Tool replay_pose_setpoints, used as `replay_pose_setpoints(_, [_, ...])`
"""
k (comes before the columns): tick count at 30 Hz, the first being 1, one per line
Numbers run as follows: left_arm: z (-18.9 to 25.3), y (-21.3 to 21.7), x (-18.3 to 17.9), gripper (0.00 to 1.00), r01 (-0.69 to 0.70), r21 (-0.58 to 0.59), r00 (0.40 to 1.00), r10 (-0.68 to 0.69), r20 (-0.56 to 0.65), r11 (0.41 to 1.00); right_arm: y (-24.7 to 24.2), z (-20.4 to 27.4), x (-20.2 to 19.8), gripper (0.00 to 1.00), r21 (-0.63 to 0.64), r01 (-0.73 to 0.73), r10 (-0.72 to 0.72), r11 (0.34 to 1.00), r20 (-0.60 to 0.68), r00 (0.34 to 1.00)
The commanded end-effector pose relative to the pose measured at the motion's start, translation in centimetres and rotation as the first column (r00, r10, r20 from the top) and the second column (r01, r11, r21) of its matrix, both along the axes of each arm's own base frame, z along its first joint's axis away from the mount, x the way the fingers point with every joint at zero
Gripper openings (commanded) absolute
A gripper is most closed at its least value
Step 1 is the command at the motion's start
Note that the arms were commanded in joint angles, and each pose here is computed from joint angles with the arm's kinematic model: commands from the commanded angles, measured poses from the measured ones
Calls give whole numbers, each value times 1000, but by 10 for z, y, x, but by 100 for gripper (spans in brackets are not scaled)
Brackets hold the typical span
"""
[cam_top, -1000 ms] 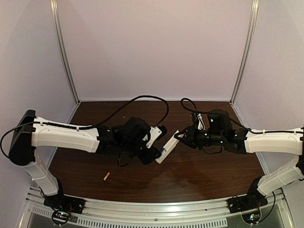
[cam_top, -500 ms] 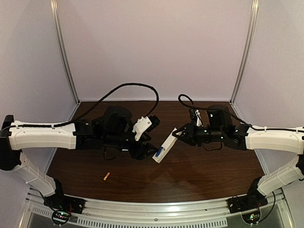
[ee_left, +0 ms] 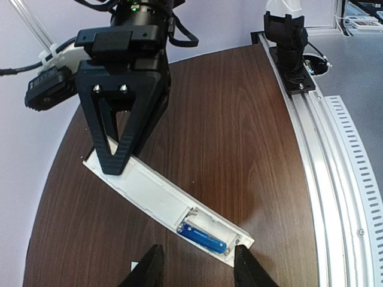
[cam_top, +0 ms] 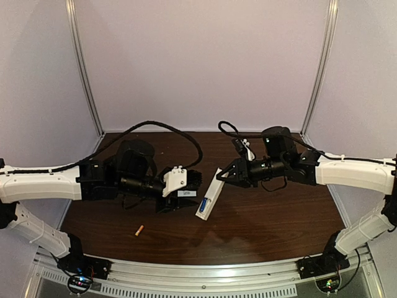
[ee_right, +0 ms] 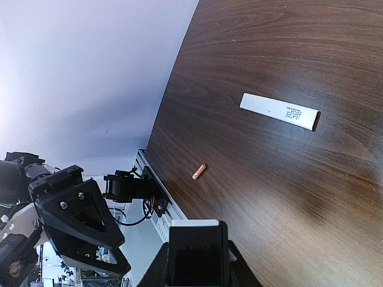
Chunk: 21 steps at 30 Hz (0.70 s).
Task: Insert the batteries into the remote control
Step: Load the battery into the battery compartment.
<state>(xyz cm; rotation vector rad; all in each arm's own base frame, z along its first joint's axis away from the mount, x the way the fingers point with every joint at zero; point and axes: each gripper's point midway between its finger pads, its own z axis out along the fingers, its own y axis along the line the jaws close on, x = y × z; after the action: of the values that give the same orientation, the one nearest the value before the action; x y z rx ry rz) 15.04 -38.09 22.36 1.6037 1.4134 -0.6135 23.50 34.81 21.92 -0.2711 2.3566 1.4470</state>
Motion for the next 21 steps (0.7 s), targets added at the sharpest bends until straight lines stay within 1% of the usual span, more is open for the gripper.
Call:
replay_pose_setpoints(1, [7,-4,-9,39,102,-10,991,-101,90,995,3,1,-5,0,-14,-54,54,998,2,999])
replay_pose_setpoints(5, [3,-10,-13,35,132,-3,988,-132,79,991,4,-1,-6,0,-17,-61,60,998,-4,998])
replay_pose_setpoints(16, [-14,-23,-7,25,138,38,987,-141,82,990,9,-4,-11,0,-2,-78,78,997,-11,997])
replay_pose_setpoints(21, [-13,-25,-5,25,138,40,985,-141,98,990,11,-5,-13,0,1,-85,85,996,-12,996])
